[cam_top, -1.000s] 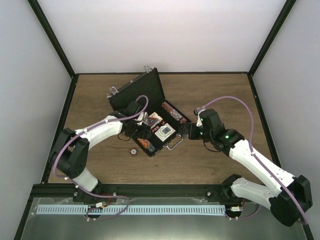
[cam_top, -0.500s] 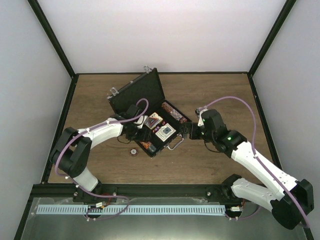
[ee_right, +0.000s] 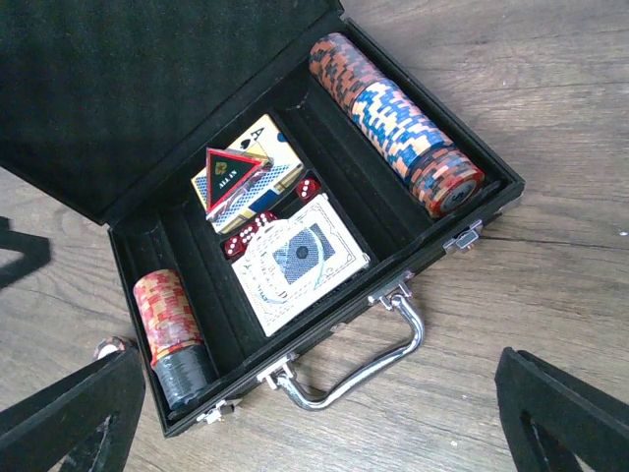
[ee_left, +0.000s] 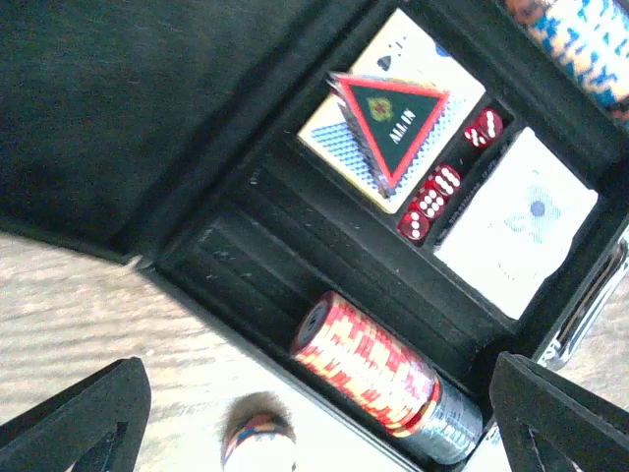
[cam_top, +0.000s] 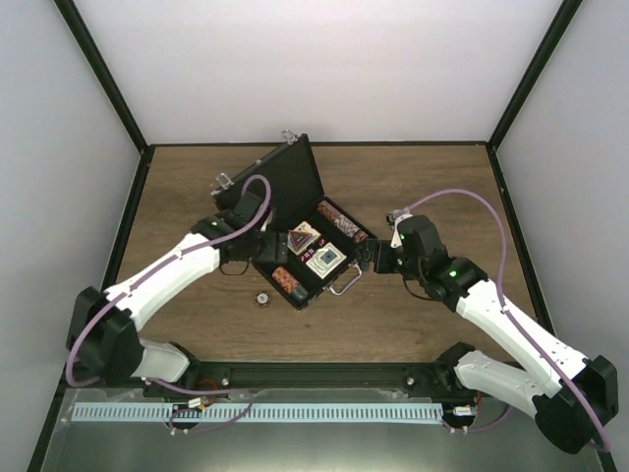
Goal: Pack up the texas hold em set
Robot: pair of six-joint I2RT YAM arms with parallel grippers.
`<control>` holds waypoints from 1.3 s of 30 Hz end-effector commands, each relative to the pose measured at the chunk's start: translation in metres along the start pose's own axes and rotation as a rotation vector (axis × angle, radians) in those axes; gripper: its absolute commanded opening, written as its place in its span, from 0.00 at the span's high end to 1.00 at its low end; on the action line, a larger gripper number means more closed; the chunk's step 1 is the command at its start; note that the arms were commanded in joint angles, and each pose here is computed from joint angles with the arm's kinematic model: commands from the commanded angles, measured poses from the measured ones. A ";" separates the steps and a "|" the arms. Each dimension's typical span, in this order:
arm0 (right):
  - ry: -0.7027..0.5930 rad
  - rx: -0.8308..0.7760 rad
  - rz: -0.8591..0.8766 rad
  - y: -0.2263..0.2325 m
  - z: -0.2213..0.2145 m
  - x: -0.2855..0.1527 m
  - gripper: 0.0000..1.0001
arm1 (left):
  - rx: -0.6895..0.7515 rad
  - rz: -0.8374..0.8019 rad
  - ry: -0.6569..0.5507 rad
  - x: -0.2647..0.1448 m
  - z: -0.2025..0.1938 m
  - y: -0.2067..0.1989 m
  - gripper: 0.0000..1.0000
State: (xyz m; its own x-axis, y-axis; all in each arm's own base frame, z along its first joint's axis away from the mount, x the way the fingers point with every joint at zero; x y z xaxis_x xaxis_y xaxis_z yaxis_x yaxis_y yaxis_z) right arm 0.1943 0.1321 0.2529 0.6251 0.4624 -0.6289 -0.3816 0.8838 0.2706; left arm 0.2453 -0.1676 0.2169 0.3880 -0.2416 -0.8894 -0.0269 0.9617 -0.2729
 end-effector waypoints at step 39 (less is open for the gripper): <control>-0.091 0.030 -0.013 -0.003 0.002 -0.018 0.00 | -0.236 0.137 0.220 0.054 -0.067 0.040 0.30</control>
State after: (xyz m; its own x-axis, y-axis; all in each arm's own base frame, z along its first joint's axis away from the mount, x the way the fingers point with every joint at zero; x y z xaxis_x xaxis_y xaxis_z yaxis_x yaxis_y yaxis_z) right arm 0.1854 0.1225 0.2641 0.6833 0.4517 -0.5736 -0.3524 0.8921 0.2827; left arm 0.1999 -0.1472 0.1327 0.1518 -0.1609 -0.9752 -0.2951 0.9343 -0.2000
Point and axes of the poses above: each gripper's point midway between its finger pads, its own x axis out along the fingers, its own y axis along the line the jaws close on, z = x × y, the point moved 10 cm from there along -x, back along the fingers, and after that the axes turned 12 degrees about -x, right-handed, at the moved point
